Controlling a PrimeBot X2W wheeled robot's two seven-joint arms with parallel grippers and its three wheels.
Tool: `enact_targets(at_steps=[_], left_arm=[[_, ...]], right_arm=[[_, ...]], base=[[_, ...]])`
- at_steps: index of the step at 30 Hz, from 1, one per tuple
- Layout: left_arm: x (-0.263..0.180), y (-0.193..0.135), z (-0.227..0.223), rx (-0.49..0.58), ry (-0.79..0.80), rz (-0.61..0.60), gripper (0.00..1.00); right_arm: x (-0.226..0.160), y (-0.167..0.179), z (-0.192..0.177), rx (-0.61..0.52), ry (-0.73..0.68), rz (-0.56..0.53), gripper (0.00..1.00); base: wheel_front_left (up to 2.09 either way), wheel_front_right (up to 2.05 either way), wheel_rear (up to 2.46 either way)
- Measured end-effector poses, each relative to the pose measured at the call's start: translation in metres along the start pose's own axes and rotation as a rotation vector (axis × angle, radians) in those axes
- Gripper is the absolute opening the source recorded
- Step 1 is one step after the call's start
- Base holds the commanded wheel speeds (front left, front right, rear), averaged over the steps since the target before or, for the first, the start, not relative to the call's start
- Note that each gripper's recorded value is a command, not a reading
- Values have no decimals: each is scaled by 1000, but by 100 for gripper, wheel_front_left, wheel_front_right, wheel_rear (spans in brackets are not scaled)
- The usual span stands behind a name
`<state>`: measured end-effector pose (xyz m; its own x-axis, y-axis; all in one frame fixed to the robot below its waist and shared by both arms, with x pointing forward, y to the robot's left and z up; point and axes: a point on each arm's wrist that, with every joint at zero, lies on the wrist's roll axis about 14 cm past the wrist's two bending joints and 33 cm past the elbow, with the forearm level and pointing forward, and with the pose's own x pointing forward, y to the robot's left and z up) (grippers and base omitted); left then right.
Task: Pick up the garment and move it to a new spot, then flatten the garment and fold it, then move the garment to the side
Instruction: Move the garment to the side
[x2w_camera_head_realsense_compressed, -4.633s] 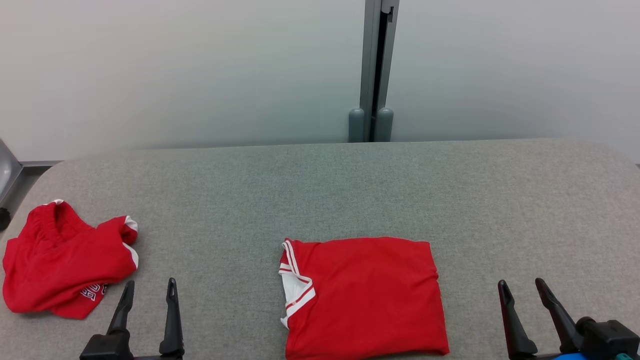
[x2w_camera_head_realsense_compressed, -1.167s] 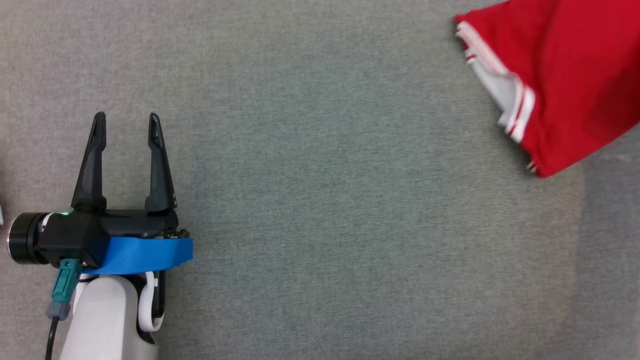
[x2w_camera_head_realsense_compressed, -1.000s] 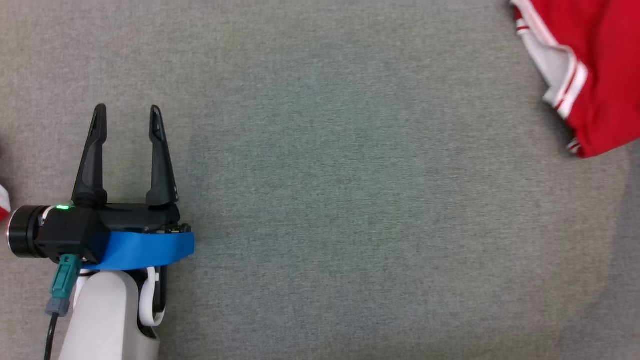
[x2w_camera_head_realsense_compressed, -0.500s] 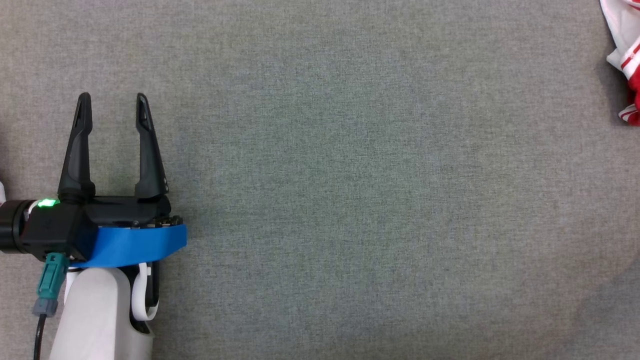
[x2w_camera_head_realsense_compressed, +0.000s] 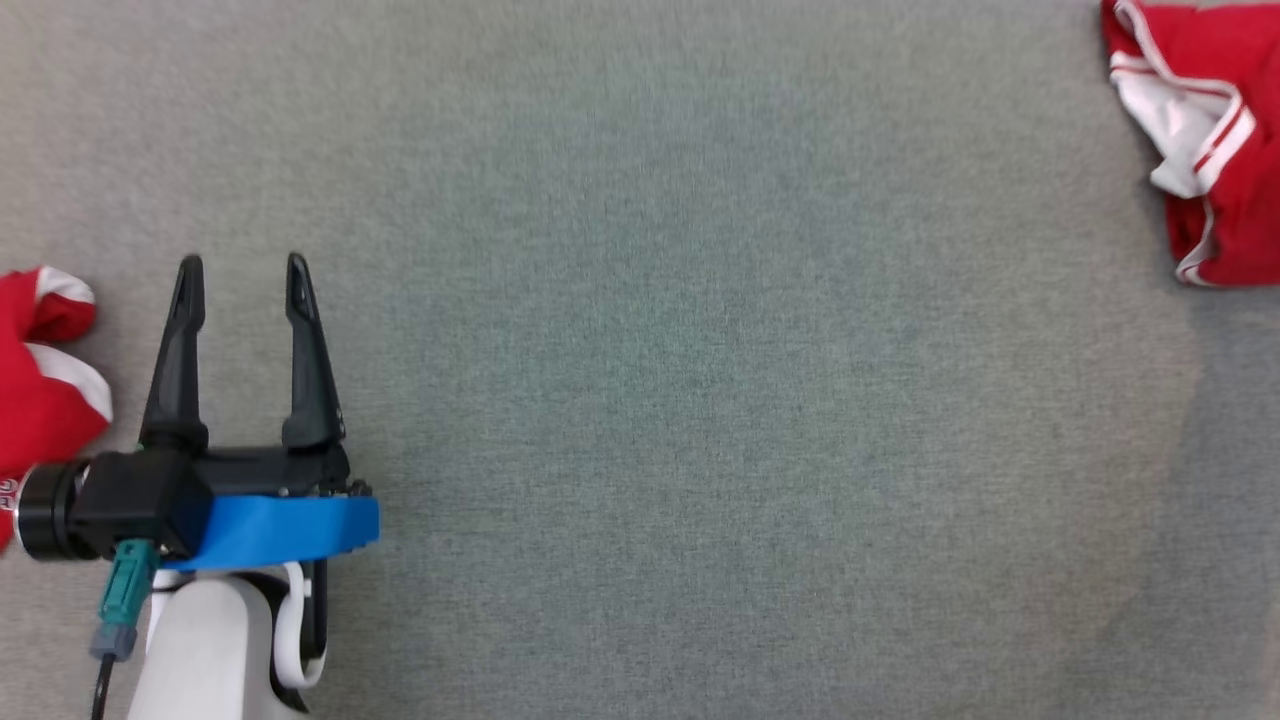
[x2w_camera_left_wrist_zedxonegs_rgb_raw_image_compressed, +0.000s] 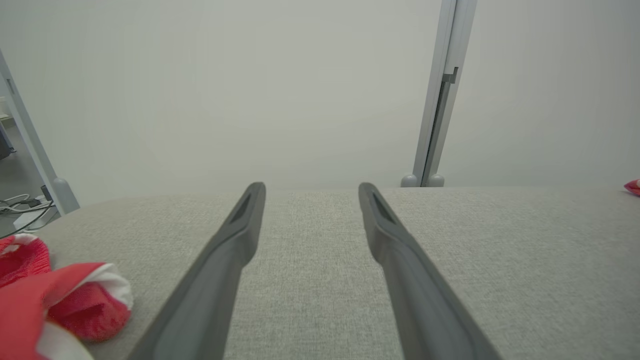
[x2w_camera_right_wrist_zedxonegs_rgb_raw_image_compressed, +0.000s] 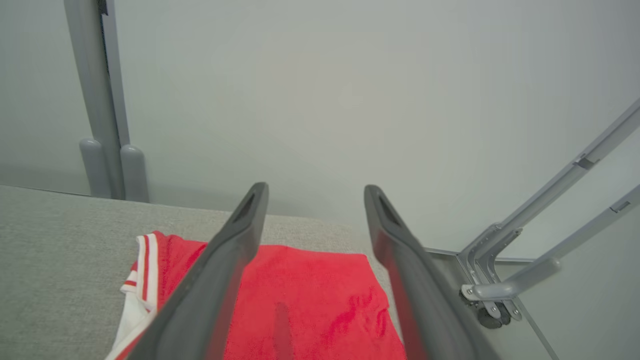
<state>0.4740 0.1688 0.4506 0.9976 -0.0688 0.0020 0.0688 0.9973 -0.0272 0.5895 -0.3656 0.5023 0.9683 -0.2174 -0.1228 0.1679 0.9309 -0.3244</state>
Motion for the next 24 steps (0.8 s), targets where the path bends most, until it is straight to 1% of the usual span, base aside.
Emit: enact_targets(at_steps=[3,7,9,10,13,18,21,24], left_arm=[[-14,3,10,-2,-8,14,100],[-36,10,22,3,-16,38,100],[-48,13,27,4,-20,49,100],[-59,15,32,6,-26,59,100],[-73,15,36,3,-30,62,100],[-90,13,41,3,-36,60,100],[-99,11,42,1,-34,58,100],[-104,8,44,-4,-35,52,100]], right_arm=[[-12,27,25,36,-85,63,100],[-37,67,52,72,-171,170,100],[-54,89,62,88,-204,229,100],[-72,105,70,112,-231,275,100],[-99,122,73,150,-252,328,100],[-137,133,73,223,-277,363,100],[-158,132,66,270,-275,359,100],[-176,124,59,302,-273,336,100]], base=[[0,0,0],[0,0,0],[0,0,0],[0,0,0],[0,0,0],[0,0,0],[0,0,0],[0,0,0]])
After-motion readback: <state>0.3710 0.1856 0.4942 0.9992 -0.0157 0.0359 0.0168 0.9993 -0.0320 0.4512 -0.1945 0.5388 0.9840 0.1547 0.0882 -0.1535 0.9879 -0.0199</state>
